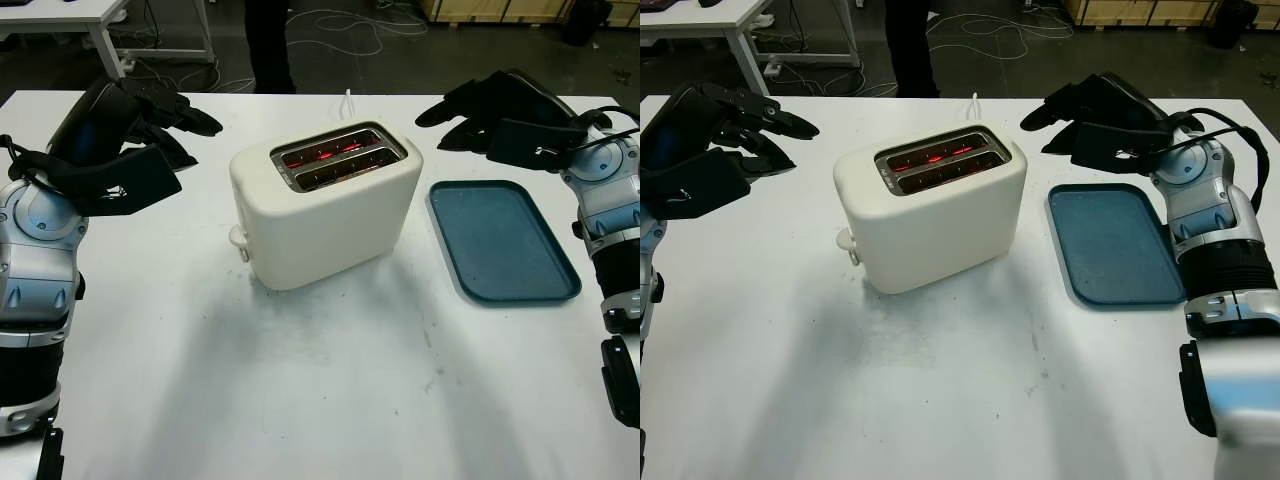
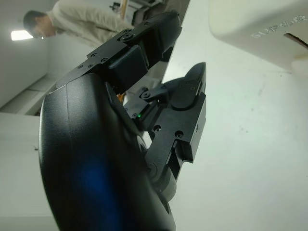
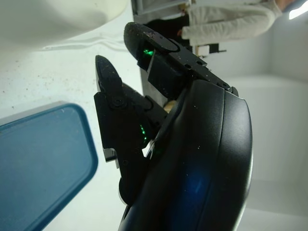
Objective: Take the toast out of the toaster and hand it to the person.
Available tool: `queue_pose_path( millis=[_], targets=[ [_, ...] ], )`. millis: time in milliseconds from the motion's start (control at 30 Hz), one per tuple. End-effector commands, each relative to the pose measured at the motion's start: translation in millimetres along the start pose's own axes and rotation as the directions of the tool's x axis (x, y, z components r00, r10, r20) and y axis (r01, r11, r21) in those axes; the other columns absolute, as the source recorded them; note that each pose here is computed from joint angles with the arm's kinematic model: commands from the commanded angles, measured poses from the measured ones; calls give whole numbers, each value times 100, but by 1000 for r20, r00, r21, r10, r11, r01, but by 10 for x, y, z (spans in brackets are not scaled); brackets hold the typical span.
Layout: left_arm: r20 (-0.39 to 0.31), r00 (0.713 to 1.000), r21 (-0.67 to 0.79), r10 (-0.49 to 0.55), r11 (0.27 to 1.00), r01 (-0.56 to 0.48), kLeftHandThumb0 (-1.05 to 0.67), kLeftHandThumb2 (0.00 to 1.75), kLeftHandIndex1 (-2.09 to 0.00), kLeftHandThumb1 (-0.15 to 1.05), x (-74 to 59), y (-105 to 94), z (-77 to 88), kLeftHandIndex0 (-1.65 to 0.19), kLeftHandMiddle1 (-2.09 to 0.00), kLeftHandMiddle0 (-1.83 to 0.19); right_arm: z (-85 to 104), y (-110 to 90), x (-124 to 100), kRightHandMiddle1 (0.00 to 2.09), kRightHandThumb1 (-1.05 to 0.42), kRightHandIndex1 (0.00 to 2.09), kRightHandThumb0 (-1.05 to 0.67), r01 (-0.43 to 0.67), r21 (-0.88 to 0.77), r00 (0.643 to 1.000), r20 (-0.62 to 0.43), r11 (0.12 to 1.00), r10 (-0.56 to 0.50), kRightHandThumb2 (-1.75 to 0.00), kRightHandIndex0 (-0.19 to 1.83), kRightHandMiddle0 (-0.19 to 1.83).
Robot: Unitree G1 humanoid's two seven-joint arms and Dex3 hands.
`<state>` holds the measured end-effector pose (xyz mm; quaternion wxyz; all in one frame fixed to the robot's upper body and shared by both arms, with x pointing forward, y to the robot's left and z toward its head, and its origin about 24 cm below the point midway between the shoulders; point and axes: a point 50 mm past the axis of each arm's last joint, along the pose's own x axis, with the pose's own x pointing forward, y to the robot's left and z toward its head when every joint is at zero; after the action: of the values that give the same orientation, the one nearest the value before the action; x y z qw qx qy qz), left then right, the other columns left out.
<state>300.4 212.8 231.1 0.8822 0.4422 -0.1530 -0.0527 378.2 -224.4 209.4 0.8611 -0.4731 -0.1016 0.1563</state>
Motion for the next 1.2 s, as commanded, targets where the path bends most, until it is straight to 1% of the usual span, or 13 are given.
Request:
queue_pose_path(
  millis=[0,233,433,667,833,1167],
  targets=[
    [18,1000,15,17,1000,-17,3,0,-7,82,4,29,34,-108,-68,-96,6,2,0,1,-92,9,-19,10,15,1000,17,1000,-10,-3,108,98],
    [17,1000,-5,16,1000,-16,3,0,-7,82,7,21,11,-108,-72,-95,-1,8,-1,0,-92,8,-22,7,13,1000,3,1000,-7,-4,107,96],
    [15,1000,8,10,1000,-10,1,0,-7,82,15,20,19,-109,-74,-95,-7,15,-8,1,-92,9,-23,9,7,1000,7,1000,-9,-4,109,97],
    [27,1000,21,8,1000,-8,1,0,-8,81,28,21,17,-110,-76,-93,-1,22,-4,1,-92,9,-24,11,9,1000,8,1000,-11,-4,111,98],
    [20,1000,10,7,1000,-7,2,0,-7,81,31,22,26,-109,-76,-92,-1,15,-8,1,-92,8,-24,9,10,1000,9,1000,-10,-5,109,99],
    [28,1000,9,12,1000,-12,1,0,-7,82,22,36,36,-109,-78,-91,-28,6,-36,0,-92,9,-29,17,14,1000,2,1000,-17,-5,110,98]
  ],
)
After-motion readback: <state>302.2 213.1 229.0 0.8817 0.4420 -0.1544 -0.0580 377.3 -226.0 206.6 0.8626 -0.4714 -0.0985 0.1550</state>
